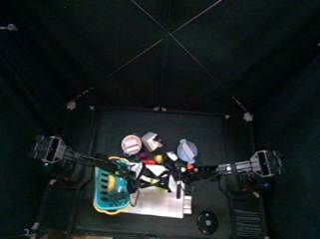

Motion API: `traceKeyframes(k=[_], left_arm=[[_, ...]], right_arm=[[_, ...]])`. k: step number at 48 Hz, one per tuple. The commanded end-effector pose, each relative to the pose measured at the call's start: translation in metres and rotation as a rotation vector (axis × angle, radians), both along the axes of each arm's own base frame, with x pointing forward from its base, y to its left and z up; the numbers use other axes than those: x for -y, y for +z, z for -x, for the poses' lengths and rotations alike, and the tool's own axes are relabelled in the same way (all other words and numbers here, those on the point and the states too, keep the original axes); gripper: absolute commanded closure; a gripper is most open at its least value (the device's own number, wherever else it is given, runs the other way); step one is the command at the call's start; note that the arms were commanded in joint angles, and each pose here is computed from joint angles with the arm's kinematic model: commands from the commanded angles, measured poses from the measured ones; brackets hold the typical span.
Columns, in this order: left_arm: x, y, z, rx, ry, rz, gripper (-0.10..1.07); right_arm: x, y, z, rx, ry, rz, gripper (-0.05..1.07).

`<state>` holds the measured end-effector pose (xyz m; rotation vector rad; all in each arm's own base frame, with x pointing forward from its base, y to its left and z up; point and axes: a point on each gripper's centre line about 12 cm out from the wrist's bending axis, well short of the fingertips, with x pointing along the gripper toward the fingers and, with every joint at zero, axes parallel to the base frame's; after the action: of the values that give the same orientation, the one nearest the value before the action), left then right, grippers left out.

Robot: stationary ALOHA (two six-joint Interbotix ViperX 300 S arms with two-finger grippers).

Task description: Hand over starfruit bottom to left hand

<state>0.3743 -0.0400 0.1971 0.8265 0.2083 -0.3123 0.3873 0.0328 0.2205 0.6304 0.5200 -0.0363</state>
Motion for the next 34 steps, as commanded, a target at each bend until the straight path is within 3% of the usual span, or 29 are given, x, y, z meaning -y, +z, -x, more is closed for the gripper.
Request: traceKeyframes(k=[1, 9, 19, 34], left_arm=[[-0.0010, 0.0048, -0.0020, 0.019, 0.008, 0.005, 0.23], [-0.0011, 0.0032, -0.0010, 0.015, 0.008, 0.003, 0.31], [-0.0004, 0.0023, -0.0003, 0.012, 0.010, 0.009, 0.32], [0.0064, 0.0041, 0.0013, 0.016, -0.008, 0.011, 0.32]], right_arm=[[0.0017, 0.0181, 0.0011, 0.050, 0.000, -0.005, 0.39], [0.0056, 0.0173, 0.0012, 0.047, -0.009, 0.001, 0.38], [0.0075, 0.0144, 0.0026, 0.039, -0.012, 0.007, 0.35], [0.0099, 0.0134, 0.0067, 0.031, -0.017, 0.029, 0.10]])
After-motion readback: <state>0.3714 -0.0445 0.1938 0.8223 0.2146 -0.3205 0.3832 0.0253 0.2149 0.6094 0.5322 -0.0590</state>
